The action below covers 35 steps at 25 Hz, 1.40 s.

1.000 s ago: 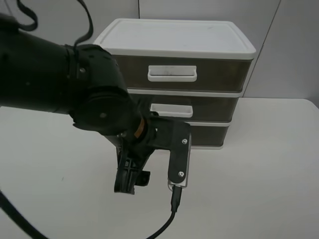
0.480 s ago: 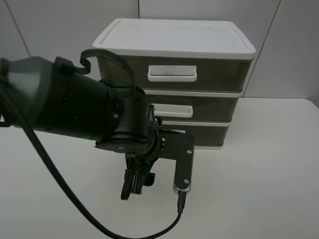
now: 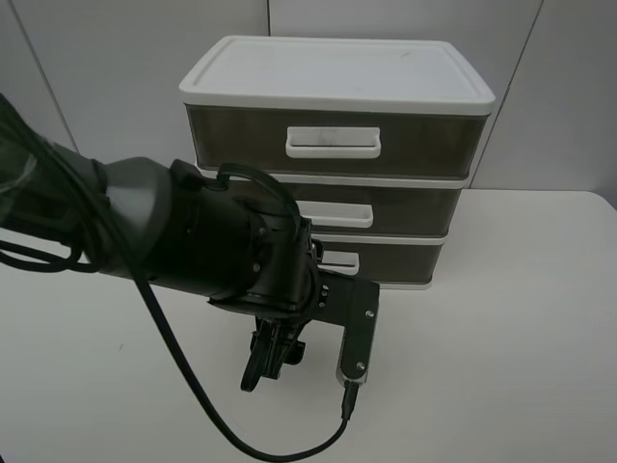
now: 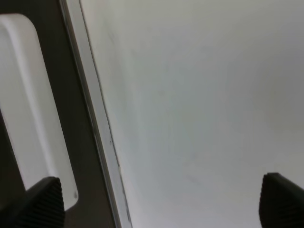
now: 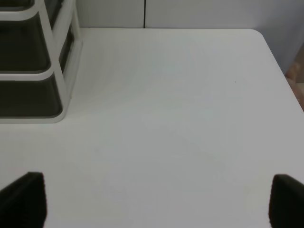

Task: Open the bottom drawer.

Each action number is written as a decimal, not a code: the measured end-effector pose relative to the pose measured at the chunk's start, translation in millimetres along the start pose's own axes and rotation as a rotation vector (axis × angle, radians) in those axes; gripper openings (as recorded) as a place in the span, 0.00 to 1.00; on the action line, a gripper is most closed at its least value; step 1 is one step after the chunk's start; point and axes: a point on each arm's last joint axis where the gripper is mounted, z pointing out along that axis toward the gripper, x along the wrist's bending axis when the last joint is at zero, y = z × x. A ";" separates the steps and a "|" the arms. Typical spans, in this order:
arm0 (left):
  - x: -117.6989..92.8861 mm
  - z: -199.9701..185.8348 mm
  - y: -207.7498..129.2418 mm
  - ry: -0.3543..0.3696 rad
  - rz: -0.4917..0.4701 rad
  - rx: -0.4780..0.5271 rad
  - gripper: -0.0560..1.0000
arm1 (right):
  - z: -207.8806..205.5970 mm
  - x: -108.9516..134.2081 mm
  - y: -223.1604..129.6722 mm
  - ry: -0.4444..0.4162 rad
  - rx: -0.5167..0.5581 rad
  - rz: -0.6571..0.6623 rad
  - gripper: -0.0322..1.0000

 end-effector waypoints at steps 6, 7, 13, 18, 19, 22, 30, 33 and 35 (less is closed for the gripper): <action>0.2 8.8 3.3 0.014 0.038 0.007 0.80 | 0.0 0.0 0.0 0.000 0.000 0.000 0.83; 0.3 10.5 4.2 0.014 0.040 0.009 0.80 | 0.0 0.0 0.0 0.000 0.000 0.000 0.83; 6.9 13.6 10.5 0.041 0.056 0.010 0.80 | 0.0 0.0 0.0 0.000 0.000 0.000 0.83; 8.7 19.2 9.1 0.041 0.058 0.035 0.80 | 0.0 0.0 0.0 0.000 0.000 0.000 0.83; 8.2 21.8 8.0 0.037 0.058 0.041 0.80 | 0.0 0.0 0.0 0.000 0.000 0.000 0.83; 11.0 26.1 6.8 0.038 0.054 0.050 0.80 | 0.0 0.0 0.0 0.000 0.000 0.000 0.83; 11.0 29.0 8.2 0.031 0.042 0.048 0.80 | 0.0 0.0 0.0 0.000 0.000 0.000 0.83; 10.7 28.6 9.0 0.018 0.014 0.044 0.80 | 0.0 0.0 0.0 0.000 0.000 0.000 0.83; 10.0 28.5 9.3 0.009 -0.003 0.042 0.80 | 0.0 0.0 0.0 0.000 0.000 0.000 0.83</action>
